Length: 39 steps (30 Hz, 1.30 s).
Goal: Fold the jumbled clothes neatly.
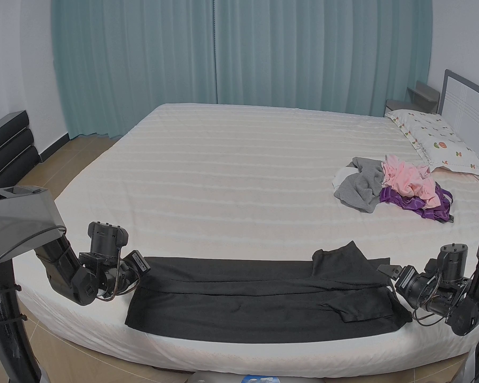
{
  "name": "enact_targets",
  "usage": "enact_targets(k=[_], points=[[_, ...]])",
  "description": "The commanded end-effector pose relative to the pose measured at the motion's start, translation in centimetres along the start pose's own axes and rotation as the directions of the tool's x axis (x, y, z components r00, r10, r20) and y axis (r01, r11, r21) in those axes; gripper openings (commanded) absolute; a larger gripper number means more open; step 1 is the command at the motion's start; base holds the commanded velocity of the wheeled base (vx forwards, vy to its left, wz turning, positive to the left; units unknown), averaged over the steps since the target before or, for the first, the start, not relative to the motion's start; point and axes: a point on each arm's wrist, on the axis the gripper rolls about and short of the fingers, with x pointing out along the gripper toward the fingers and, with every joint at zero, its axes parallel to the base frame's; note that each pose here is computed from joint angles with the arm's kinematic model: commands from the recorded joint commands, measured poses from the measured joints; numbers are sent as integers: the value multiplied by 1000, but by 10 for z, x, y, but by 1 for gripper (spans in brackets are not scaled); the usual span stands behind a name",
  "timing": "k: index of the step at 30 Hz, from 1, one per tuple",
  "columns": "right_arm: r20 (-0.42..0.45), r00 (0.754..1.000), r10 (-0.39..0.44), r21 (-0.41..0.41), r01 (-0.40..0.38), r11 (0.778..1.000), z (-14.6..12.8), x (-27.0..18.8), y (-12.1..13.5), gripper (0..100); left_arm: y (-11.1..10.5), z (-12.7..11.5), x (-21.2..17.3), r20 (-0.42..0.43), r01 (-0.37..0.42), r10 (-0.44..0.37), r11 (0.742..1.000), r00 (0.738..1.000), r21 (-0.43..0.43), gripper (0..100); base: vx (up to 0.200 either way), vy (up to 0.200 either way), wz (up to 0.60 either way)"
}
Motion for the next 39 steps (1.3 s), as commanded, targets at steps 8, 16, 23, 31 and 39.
enact_targets(k=[8, 16, 23, 31, 39], points=[[32, 998, 55, -16, -55, 998, 6, 7, 12, 100, -5, 18, -26, 62, 48, -47, 999, 997, -23, 0, 0, 0, 0], [24, 994, 110, -15, -110, 994, 7, 31, 32, 100, -6, 20, -35, 72, 62, -61, 998, 996, -22, 0, 0, 0, 0], [-35, 999, 34, 11, -33, 999, 0, 54, 42, 100, -5, 19, -33, 67, 58, -56, 998, 996, -22, 0, 0, 0, 0], [-47, 991, -125, 11, 126, 992, 6, 83, 44, 100, -5, 19, -33, 68, 59, -57, 998, 996, -22, 0, 0, 0, 0], [-14, 983, -184, 21, 184, 983, 18, 80, 45, 100, -5, 19, -33, 68, 59, -57, 998, 996, -20, 0, 0, 0, 0]])
